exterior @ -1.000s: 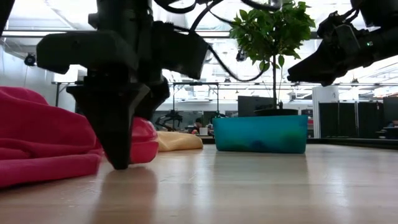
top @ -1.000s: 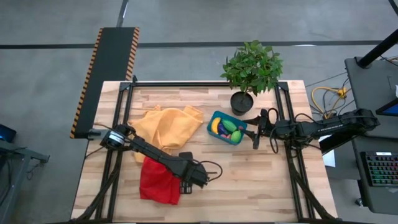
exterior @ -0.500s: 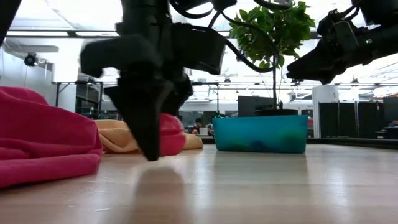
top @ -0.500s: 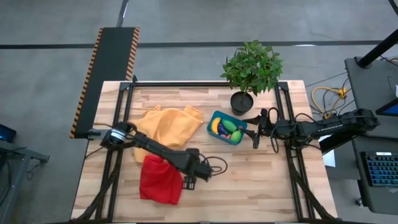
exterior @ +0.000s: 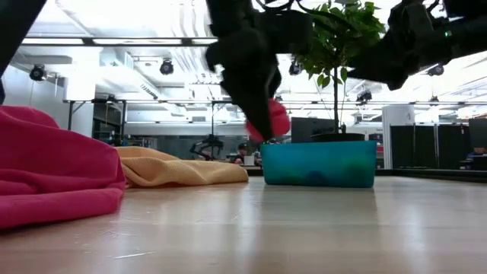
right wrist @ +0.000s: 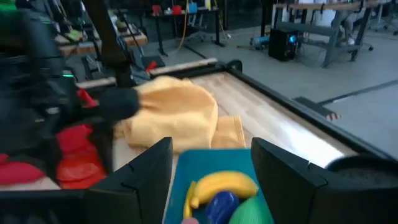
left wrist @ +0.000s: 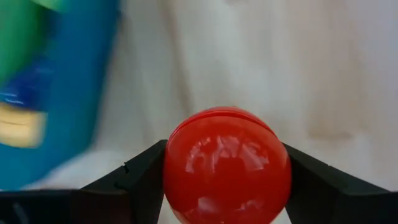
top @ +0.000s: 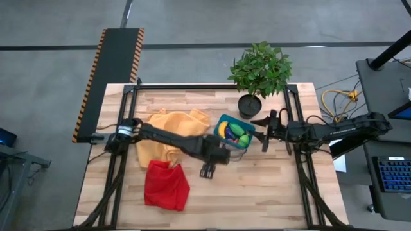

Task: Pick and placing Produce into tupperware
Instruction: Put the red tomato into the blue bin, then return to Home Position

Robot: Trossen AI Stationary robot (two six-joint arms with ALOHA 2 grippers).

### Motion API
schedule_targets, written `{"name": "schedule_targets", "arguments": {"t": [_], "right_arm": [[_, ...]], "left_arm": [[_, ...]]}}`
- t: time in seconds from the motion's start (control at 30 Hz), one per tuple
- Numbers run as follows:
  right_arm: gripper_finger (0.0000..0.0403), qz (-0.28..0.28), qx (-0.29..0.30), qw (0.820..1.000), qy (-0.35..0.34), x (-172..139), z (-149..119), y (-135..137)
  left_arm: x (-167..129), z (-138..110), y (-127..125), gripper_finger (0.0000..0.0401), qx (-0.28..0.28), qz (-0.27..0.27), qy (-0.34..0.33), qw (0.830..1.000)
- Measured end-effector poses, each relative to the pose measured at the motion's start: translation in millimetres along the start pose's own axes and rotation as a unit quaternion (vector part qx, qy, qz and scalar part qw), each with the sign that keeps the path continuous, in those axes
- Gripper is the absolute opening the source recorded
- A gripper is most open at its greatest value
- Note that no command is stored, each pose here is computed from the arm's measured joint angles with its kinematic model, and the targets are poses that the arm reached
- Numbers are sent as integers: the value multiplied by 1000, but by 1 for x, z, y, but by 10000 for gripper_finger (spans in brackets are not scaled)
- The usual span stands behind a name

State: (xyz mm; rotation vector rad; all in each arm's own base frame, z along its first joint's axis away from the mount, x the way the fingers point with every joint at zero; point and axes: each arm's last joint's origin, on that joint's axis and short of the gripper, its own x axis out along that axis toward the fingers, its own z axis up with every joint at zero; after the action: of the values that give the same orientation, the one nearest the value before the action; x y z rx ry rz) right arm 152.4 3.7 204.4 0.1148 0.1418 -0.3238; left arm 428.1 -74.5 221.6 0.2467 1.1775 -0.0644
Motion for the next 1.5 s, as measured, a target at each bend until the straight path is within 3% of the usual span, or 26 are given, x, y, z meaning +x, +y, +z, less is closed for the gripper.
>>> {"name": "schedule_targets", "arguments": {"t": [0.33, 0.67, 1.03, 1.27, 1.5], "right_arm": [[210, 7, -18, 998, -56, -12, 26, -1], [210, 8, -19, 997, -75, -20, 32, -4], [210, 3, -42, 996, -85, -21, 36, -4], [210, 1, -67, 994, -88, -22, 37, -4], [210, -1, -85, 991, -106, -22, 41, -4]], "left_arm": [[-13, 11, 74, 237, 30, 50, -42, 997], [-6, 5, 135, 237, 29, 84, -78, 993], [31, 0, 154, 238, 52, 86, -59, 993], [27, 6, 158, 242, 71, 87, -81, 990], [25, 10, 158, 284, 68, 64, -107, 990]]}}
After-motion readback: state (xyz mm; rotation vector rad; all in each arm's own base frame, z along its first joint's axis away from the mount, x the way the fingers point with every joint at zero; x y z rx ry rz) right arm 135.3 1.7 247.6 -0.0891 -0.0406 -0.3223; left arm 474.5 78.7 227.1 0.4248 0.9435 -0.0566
